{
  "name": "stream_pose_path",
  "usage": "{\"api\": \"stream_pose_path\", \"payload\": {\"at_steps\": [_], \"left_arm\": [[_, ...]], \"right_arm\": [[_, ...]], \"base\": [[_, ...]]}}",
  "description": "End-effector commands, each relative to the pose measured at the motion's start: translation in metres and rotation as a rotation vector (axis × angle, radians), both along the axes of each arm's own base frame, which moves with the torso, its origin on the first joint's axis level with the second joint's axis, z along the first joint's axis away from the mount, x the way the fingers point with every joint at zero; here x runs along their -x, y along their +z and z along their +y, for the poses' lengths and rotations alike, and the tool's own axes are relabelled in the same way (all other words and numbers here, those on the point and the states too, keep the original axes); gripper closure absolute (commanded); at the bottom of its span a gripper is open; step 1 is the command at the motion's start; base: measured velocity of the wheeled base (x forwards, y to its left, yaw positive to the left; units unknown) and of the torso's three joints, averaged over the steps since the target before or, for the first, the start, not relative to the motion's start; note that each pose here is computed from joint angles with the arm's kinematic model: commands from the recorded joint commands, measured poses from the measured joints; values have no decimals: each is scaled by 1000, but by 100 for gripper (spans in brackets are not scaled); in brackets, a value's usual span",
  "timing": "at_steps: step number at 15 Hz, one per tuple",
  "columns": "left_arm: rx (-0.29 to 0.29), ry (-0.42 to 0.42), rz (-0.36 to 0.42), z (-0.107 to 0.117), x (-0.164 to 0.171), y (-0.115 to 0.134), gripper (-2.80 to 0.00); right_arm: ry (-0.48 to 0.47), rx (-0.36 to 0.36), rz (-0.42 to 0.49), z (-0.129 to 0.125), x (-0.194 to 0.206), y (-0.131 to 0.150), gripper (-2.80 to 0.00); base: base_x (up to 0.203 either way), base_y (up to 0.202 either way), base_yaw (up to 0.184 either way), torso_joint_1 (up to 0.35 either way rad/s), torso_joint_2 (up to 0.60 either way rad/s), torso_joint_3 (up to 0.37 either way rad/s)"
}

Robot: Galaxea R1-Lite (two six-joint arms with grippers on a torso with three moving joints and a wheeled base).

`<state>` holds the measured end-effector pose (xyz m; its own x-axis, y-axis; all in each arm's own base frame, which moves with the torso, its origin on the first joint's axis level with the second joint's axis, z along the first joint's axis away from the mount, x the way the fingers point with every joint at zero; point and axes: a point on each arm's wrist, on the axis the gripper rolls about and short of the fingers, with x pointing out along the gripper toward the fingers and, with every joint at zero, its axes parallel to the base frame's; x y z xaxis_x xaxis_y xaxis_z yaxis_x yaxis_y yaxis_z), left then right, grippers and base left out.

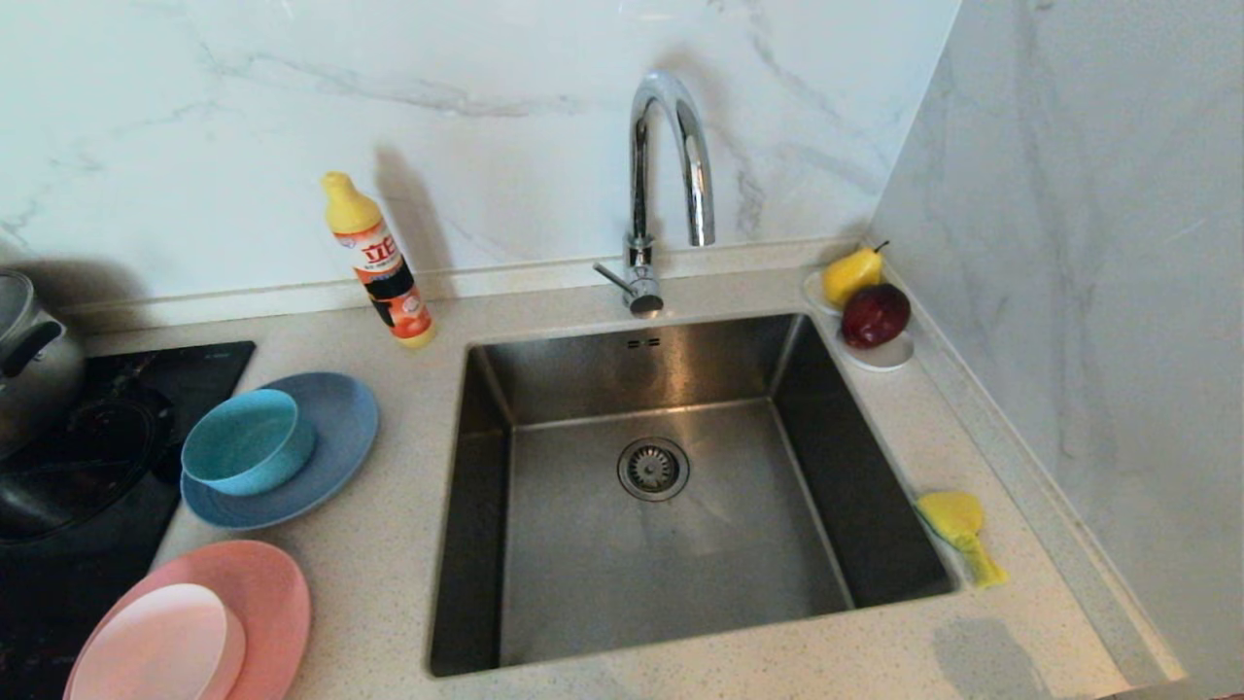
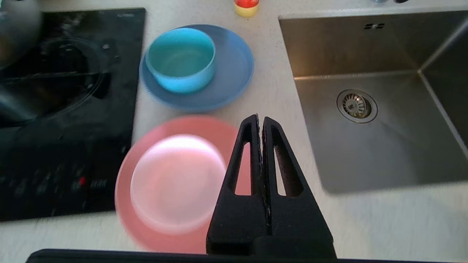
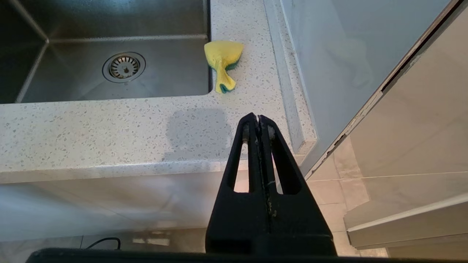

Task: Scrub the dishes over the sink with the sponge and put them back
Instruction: Grab the dish soap

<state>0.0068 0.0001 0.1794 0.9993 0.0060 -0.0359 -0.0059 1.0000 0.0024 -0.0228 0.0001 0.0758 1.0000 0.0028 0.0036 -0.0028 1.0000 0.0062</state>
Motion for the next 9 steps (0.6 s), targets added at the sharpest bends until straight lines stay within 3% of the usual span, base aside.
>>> {"api": "stream_pose_path", "payload": {"at_steps": [1,3,5,7,9], "left_arm": [[12,12,218,0,-74,20,0],[18,46,312,1,-130,23,0],[21,71,360,2,-181,17,0],[22,91,357,2,-224,5,0],[20,127,304,3,-257,-6,0]], "right_arm": [[0,0,-1,0,0,0,0],[0,0,-1,0,0,0,0],[0,0,1,0,0,0,0],[0,0,1,0,0,0,0],[0,0,-1,0,0,0,0]], "base": [[0,0,0,0,0,0],[0,0,0,0,0,0],[0,0,0,0,0,0],[0,0,0,0,0,0],[0,0,0,0,0,0]]}}
